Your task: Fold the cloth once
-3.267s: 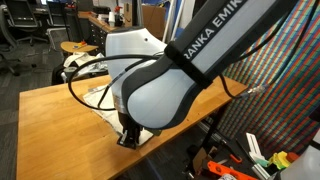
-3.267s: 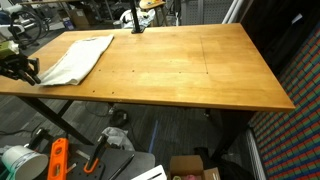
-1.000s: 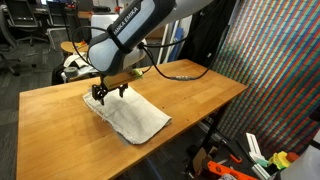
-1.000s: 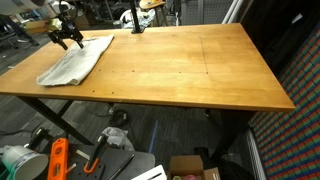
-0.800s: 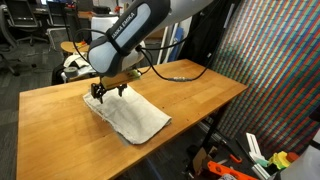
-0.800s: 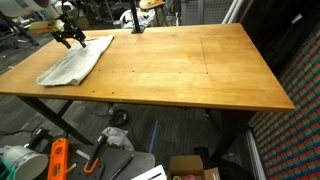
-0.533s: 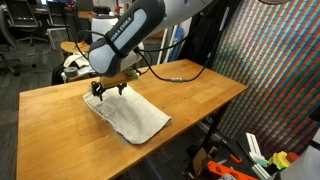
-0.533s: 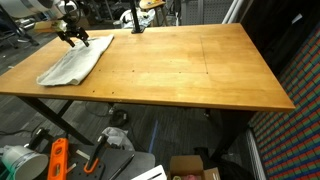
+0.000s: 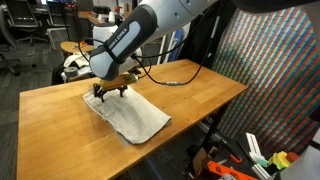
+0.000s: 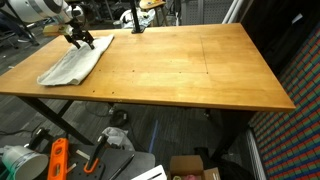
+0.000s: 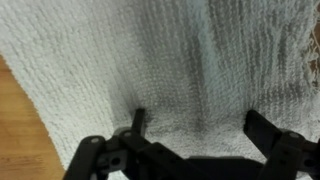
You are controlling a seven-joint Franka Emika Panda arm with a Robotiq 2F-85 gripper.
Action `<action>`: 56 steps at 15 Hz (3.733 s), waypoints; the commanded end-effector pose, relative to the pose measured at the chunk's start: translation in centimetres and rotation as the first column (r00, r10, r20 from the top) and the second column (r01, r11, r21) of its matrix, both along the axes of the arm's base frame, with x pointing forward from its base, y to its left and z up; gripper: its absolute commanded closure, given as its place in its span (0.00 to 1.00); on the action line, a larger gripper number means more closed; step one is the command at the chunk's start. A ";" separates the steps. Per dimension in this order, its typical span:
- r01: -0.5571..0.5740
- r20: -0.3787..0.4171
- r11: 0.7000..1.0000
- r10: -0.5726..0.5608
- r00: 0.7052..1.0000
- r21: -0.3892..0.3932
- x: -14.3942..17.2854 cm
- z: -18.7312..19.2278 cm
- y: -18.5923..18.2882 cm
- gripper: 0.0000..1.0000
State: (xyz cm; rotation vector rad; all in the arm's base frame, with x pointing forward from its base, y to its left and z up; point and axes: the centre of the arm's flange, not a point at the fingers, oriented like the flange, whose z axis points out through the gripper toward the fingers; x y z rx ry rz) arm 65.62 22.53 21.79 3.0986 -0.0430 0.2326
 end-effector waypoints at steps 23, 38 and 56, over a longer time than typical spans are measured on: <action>0.014 -0.009 0.999 -0.014 1.000 0.029 0.4 2.6 -3.1 0.00; -0.355 -0.096 0.934 0.358 0.929 0.053 -13.5 14.1 -5.4 0.00; -0.371 -0.383 0.917 0.399 0.833 0.148 -12.9 18.3 -5.7 0.00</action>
